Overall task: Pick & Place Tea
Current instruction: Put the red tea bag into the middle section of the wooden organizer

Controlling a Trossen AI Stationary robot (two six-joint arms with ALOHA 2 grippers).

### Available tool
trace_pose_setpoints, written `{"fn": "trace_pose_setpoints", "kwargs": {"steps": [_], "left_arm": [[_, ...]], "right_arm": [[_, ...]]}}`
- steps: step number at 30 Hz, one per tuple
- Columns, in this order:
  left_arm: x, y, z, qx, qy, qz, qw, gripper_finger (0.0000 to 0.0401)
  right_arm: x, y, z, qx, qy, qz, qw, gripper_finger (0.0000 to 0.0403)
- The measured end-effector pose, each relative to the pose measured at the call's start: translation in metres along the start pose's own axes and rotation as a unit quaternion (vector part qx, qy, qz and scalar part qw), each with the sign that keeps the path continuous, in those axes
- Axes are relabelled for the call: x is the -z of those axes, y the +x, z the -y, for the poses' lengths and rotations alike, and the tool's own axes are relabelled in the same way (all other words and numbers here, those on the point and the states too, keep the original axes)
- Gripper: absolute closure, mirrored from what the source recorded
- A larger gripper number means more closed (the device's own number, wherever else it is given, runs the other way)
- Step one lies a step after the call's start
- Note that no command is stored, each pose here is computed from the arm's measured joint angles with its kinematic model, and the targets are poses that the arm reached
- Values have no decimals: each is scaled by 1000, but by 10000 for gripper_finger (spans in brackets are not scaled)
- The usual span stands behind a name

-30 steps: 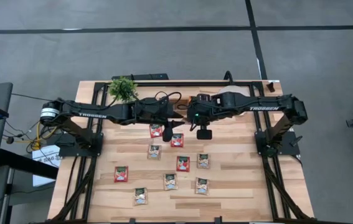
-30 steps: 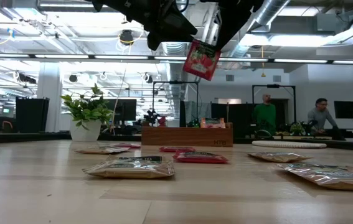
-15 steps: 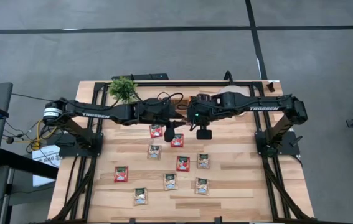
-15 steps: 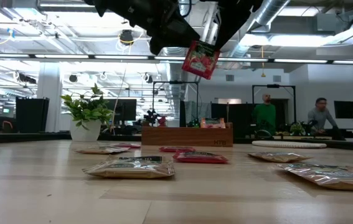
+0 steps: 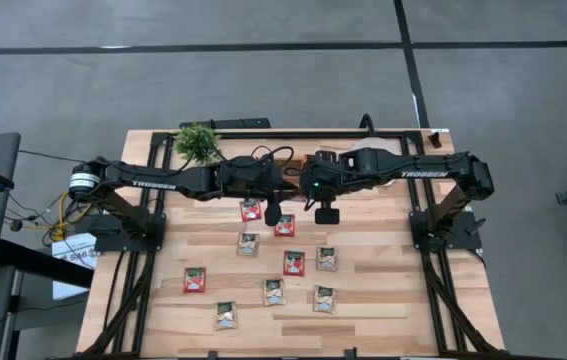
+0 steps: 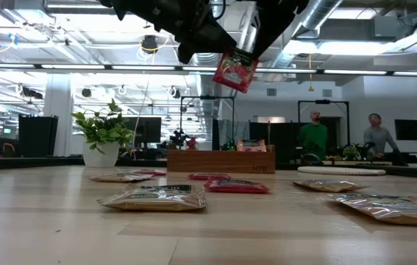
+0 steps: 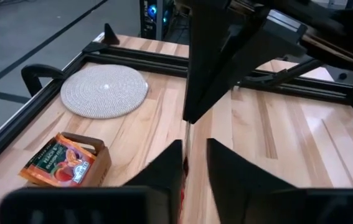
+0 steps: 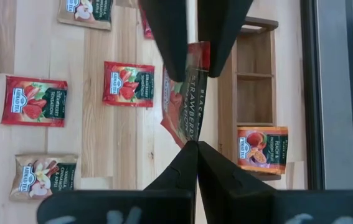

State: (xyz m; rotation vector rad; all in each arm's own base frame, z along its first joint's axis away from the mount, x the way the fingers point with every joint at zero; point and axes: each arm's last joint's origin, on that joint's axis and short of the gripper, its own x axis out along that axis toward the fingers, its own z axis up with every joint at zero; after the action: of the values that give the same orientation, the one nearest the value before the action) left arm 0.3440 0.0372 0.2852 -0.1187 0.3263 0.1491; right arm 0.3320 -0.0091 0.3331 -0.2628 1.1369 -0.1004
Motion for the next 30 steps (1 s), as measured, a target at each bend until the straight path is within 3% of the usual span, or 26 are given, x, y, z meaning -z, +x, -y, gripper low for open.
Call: {"fn": "trace_pose_setpoints", "kwargs": {"steps": [3,6,23,30], "left_arm": [[0,0,0,0,-1,0,1000,388],[0,0,0,-3,-7,0,1000,399],[3,0,-2,-28,4,-14,999,401],[4,0,-6,-45,4,-20,999,401]], "right_arm": [[-1,0,0,0,1,3,1000,403],[-1,0,0,0,1,3,1000,403],[-1,0,0,1,6,6,1000,402],[6,-14,2,1,3,6,1000,359]]}}
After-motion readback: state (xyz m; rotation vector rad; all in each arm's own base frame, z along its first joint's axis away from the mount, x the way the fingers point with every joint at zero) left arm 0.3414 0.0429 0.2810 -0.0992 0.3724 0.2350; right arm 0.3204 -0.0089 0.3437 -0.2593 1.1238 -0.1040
